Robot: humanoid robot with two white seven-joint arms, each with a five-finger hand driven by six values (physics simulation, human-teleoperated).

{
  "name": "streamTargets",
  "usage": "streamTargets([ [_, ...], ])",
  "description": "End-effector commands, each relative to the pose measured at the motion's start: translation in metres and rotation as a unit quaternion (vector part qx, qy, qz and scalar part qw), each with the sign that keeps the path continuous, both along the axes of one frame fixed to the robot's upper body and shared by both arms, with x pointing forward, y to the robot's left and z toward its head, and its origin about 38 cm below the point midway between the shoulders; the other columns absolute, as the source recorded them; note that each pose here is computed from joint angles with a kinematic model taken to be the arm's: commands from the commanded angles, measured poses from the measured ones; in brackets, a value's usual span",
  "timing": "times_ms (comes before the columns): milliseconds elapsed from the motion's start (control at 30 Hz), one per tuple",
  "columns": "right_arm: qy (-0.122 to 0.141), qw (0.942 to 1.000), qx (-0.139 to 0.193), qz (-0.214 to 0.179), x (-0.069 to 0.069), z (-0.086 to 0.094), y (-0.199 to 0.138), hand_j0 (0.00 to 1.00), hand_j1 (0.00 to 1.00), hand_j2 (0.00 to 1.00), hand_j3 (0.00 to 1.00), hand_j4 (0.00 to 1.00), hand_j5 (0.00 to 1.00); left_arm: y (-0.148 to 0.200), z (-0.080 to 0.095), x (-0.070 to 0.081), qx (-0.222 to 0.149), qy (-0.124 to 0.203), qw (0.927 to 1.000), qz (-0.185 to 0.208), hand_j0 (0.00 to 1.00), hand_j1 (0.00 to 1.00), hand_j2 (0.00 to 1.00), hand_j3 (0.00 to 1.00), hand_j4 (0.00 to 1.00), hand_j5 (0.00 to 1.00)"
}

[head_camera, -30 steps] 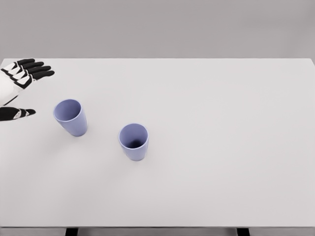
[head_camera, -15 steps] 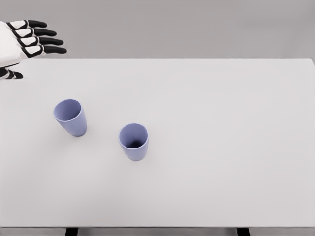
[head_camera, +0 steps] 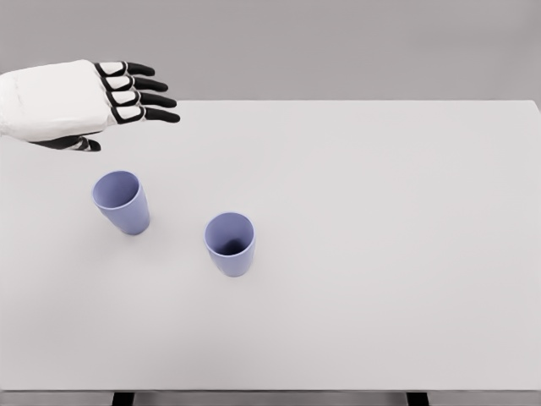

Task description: Place the right cup on the left cup with left arm

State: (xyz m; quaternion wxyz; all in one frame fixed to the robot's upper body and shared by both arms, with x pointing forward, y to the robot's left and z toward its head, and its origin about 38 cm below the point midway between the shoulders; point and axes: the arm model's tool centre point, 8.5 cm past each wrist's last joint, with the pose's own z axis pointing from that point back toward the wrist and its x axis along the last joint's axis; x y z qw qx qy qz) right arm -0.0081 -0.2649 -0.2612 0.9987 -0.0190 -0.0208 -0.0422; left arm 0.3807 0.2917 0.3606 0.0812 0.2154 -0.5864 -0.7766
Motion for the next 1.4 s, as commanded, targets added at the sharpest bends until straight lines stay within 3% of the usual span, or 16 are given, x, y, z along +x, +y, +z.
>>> streamTargets([
  [0,0.0,1.0,0.0,0.0,0.0,0.0,0.0,1.0,1.0,1.0,1.0,1.0,1.0,-0.017,-0.002,0.003,-0.008,0.003,0.9997,-0.021,1.0,1.0,1.0,1.0,1.0,1.0],
  [500,0.0,1.0,0.0,0.0,0.0,0.0,0.0,1.0,1.0,1.0,1.0,1.0,1.0,-0.048,-0.008,0.007,0.002,0.002,0.9982,-0.06,1.0,1.0,1.0,1.0,1.0,1.0],
  [600,0.0,1.0,0.0,0.0,0.0,0.0,0.0,1.0,1.0,1.0,1.0,1.0,1.0,-0.051,-0.014,0.008,0.022,0.013,0.9979,-0.06,0.99,0.99,0.99,0.99,0.99,0.99],
  [800,0.0,1.0,0.0,0.0,0.0,0.0,0.0,1.0,1.0,1.0,1.0,1.0,1.0,-0.097,-0.043,0.007,0.066,0.049,0.9906,-0.109,0.99,0.99,0.99,0.99,0.99,0.99],
  [1000,0.0,1.0,0.0,0.0,0.0,0.0,0.0,1.0,1.0,1.0,1.0,1.0,1.0,-0.1,-0.06,0.004,0.085,0.059,0.9881,-0.114,0.99,0.99,0.99,0.99,0.99,0.99],
  [1267,0.0,1.0,0.0,0.0,0.0,0.0,0.0,1.0,1.0,1.0,1.0,1.0,1.0,-0.098,-0.063,0.004,0.091,0.059,0.9878,-0.111,1.0,1.0,1.0,1.0,1.0,1.0],
  [1367,0.001,1.0,0.0,0.0,-0.001,0.0,0.0,1.0,1.0,1.0,1.0,1.0,1.0,-0.098,-0.068,0.004,0.113,0.061,0.9857,-0.109,1.0,1.0,1.0,1.0,1.0,1.0],
])
